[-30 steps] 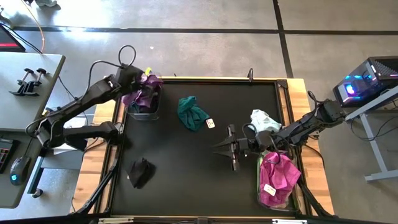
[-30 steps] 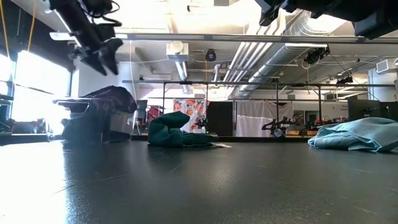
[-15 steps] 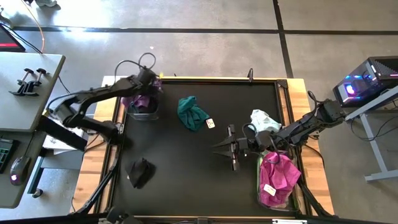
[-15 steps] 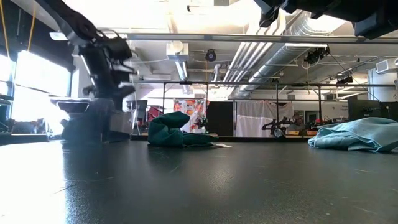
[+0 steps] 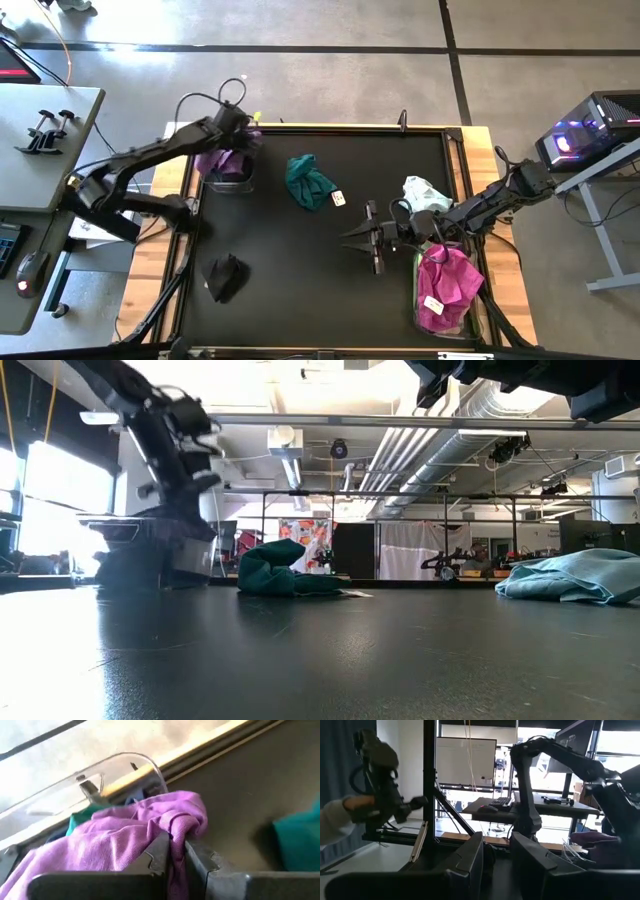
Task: Sort towels by color in basket
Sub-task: Put the purple towel into the top transparent bin
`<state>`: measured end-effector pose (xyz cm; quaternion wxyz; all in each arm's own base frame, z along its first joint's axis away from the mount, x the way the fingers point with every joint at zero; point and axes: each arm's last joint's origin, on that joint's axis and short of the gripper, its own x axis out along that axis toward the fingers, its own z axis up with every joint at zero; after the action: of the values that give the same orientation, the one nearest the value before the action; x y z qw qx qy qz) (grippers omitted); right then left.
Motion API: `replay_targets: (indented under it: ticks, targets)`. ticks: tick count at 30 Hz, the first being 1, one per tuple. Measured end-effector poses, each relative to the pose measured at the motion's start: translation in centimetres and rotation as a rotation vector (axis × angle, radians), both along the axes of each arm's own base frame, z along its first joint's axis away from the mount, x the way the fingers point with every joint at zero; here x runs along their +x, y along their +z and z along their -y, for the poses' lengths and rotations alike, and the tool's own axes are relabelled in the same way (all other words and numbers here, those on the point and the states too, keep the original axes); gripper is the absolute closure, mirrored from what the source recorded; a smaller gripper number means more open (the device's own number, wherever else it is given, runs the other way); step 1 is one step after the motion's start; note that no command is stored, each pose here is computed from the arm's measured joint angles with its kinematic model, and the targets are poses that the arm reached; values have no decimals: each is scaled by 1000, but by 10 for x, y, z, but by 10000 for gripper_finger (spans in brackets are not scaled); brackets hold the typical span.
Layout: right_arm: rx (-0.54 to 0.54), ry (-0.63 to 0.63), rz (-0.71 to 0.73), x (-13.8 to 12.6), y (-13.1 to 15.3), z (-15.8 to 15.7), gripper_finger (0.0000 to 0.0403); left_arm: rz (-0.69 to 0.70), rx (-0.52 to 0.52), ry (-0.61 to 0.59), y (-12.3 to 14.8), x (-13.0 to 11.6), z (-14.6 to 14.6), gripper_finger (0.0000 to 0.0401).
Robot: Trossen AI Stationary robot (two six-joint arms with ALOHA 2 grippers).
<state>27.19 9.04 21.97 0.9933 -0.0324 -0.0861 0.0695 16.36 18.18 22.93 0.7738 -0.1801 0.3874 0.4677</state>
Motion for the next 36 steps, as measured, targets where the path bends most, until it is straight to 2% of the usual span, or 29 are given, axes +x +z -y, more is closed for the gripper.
replay_targets:
  ticks: [4, 9, 13, 17, 22, 27, 36]
  targets:
    - [0, 0, 0, 0, 0, 0, 308, 0, -36, 22, 26, -13, 23, 372]
    - [-1, 0, 0, 0, 0, 0, 308, -62, -4, 164, 39, -32, 42, 380]
    - [-2, 0, 0, 0, 0, 0, 308, -63, -23, 169, 26, -34, 42, 390]
    - [-2, 0, 0, 0, 0, 0, 308, -7, -50, 99, -1, -24, 37, 393]
    - [-3, 0, -4, 0, 0, 0, 308, 111, 67, 77, -22, -9, 23, 385]
    - [-3, 0, -4, 0, 0, 0, 308, 200, 180, 27, -20, 3, 8, 355]
    - [-4, 6, -4, 0, 0, 0, 308, 265, 151, 22, -16, -3, -3, 235]
